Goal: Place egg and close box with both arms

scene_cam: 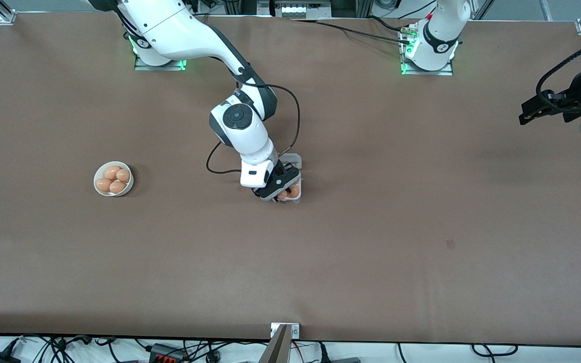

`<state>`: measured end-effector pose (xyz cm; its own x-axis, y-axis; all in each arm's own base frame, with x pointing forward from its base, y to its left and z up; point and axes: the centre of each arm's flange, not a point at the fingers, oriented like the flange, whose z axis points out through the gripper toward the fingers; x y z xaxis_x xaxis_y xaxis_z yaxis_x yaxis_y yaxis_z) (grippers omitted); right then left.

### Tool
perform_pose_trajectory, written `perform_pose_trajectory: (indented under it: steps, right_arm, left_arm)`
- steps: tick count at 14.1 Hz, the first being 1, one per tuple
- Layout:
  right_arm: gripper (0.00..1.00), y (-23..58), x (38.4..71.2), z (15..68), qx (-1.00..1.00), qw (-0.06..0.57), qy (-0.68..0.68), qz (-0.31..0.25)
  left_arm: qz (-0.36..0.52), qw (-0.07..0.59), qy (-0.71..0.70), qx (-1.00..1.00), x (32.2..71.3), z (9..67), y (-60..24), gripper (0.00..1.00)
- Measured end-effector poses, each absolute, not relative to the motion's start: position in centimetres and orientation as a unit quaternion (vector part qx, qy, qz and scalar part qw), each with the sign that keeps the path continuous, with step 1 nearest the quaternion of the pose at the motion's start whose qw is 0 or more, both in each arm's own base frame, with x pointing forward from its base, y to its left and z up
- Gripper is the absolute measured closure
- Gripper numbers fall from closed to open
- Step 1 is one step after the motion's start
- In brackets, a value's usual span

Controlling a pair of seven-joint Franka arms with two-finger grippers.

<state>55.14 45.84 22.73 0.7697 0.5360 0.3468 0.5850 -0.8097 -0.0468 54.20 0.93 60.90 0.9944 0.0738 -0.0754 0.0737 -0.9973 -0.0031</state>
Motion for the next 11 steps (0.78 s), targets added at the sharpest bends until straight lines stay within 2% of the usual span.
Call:
perform_pose_trajectory:
  steps: [4, 5, 8, 11]
  right_arm:
    - [0.07, 45.8, 55.2, 22.7, -0.938, 0.076, -0.299, -0.161]
    - [0.00, 45.8, 55.2, 22.7, -0.938, 0.075, -0.299, -0.159]
    - [0.00, 45.3, 55.3, 23.7, -0.943, 0.061, -0.298, -0.131]
    - [0.00, 41.8, 56.9, 29.0, -0.961, 0.018, -0.266, -0.070]
  left_arm:
    - [0.038, 0.000, -0.037, -0.999, 54.2, 60.9, 0.9, 0.00]
    - [0.038, 0.000, -0.037, -0.999, 54.2, 60.9, 0.9, 0.00]
    - [0.038, 0.000, -0.037, -0.999, 54.2, 60.9, 0.9, 0.00]
    - [0.038, 0.000, -0.037, -0.999, 54.2, 60.9, 0.9, 0.00]
